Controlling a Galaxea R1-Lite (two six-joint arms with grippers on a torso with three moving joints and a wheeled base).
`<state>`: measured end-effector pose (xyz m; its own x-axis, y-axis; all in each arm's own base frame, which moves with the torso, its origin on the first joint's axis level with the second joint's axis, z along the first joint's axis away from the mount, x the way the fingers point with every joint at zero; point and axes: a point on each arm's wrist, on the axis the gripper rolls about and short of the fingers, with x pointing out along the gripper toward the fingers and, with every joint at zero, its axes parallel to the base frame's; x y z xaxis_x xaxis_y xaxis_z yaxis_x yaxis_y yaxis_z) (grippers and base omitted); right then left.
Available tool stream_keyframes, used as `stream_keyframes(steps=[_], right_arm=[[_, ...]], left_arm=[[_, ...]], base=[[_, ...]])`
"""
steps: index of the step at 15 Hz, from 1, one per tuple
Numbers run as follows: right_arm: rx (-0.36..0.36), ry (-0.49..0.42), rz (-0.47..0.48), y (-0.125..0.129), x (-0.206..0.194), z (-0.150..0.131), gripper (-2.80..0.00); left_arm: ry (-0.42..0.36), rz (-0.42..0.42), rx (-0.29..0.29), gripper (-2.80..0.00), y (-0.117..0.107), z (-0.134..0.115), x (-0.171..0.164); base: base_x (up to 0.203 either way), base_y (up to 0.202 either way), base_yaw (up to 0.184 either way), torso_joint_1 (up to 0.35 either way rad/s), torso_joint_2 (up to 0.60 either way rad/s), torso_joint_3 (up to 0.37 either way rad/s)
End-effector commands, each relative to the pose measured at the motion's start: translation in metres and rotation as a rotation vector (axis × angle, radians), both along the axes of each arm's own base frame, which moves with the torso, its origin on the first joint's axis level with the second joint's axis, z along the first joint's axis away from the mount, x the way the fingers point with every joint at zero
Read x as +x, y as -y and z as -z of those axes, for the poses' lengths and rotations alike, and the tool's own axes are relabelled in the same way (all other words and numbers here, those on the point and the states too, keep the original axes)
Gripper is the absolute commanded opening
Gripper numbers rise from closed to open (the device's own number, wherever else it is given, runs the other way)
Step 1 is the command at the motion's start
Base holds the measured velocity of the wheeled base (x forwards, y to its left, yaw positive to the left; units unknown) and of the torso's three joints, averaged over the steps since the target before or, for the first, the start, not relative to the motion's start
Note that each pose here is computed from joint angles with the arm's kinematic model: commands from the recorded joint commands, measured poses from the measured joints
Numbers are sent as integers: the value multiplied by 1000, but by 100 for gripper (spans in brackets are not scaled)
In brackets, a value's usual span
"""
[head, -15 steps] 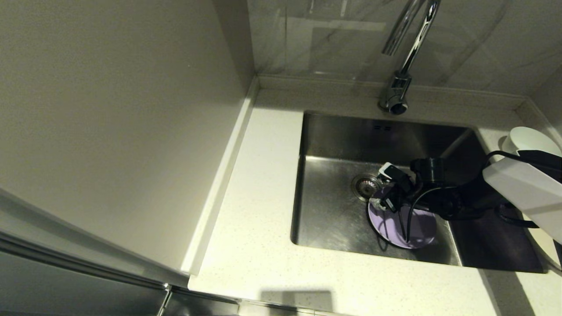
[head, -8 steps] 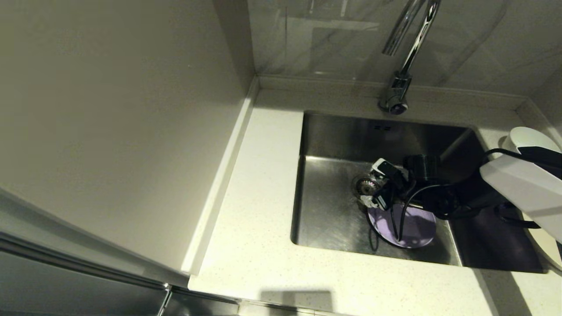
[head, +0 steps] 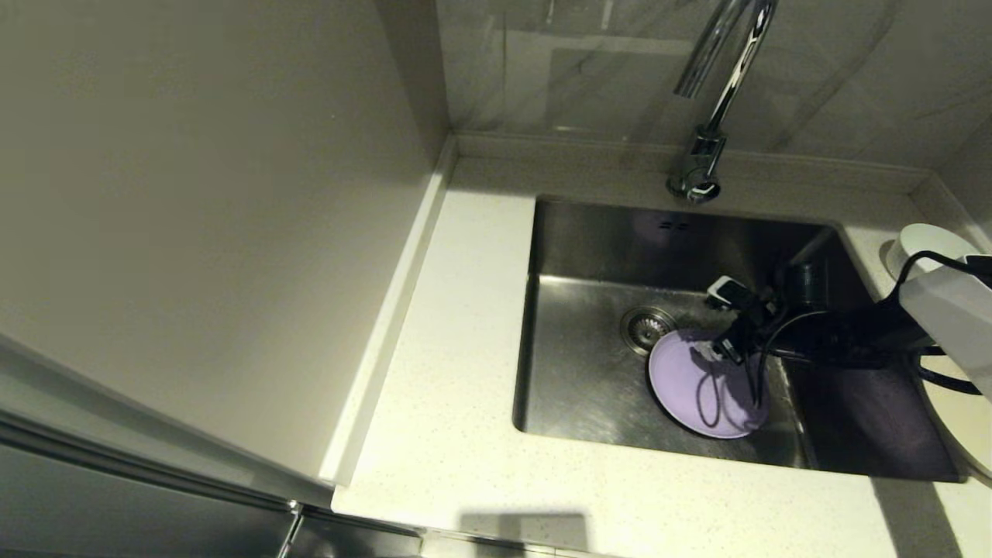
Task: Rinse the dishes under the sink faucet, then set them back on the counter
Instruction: Put a plate back to the table from the sink
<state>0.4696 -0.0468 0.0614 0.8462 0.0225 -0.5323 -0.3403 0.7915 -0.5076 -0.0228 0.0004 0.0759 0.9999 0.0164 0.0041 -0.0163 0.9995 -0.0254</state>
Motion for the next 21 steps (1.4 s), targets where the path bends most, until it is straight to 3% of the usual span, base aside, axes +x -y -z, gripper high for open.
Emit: stream_keyframes(steps=[1,6,14,15,21], right_arm=[[-10,-113,-1,19,-1,5,0],[1,-245,-69,28,2,4,0],[-8,-242,-63,30,17,21,0],[-7,-247,-62,30,17,23,-280],[-2,-255,-69,30,17,26,-280]], left_arm=[[4,0,-1,-280,0,0,0],[4,0,0,-280,0,0,0],[4,0,-1,-280,0,0,0],[4,0,-1,-280,0,0,0],[4,0,1,-280,0,0,0]], base=[[0,0,0,0,0,0],[0,0,0,0,0,0],[0,0,0,0,0,0],[0,0,0,0,0,0],[0,0,0,0,0,0]])
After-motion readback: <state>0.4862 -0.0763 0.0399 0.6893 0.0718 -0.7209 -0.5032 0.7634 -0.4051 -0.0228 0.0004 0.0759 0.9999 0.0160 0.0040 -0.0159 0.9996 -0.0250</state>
